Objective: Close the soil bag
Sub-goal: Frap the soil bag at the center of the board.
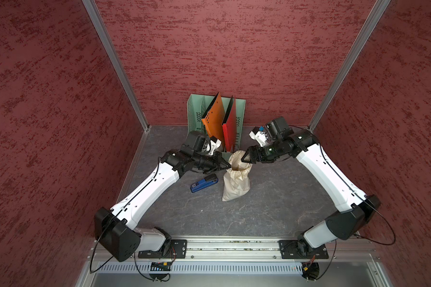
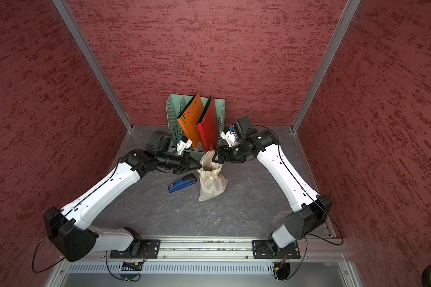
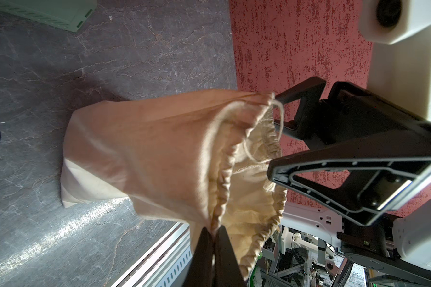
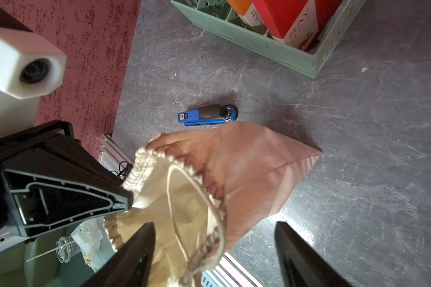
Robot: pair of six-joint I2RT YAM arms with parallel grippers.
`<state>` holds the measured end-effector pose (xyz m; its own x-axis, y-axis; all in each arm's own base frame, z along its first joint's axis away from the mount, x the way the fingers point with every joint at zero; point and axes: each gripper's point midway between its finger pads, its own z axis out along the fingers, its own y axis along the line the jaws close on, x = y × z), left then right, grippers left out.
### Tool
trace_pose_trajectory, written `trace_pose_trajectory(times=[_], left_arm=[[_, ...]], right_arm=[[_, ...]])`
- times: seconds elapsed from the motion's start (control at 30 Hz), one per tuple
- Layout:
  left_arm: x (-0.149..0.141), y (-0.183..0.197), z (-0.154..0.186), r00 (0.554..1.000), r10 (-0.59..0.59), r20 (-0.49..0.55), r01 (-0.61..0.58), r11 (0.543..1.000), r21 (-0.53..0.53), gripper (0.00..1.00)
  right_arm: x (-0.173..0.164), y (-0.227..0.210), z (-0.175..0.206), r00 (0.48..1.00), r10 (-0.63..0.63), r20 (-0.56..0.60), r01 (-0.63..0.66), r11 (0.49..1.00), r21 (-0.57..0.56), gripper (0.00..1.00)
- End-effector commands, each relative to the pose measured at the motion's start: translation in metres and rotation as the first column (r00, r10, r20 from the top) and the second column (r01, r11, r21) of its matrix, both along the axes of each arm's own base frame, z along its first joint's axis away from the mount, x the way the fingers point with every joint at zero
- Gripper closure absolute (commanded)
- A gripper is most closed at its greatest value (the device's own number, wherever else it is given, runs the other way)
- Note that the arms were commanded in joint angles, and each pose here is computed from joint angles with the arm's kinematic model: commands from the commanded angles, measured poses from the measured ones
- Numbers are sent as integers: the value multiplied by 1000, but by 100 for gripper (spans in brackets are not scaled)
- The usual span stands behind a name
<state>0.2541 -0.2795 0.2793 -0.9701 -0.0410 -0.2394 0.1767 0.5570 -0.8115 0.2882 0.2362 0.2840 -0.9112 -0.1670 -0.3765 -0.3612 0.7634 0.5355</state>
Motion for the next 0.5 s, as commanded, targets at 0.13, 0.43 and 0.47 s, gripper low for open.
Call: trace_pose_trajectory(times=[0.13,0.43,0.47], left_arm=[[8,-6,9,999,-6,41,7,1000,-7,94],[13,-2,16,998,-21,63,21,1000,9,45],[15,-1,17,997,-26,67,25,1000,13,18]], right_arm=[[-8,2,5,999,11,40,-13,998,64,80],[-9,4,21,993,2,115,-16,992,124,100],[-9,5,22,994,4,113,-19,991,130,100]])
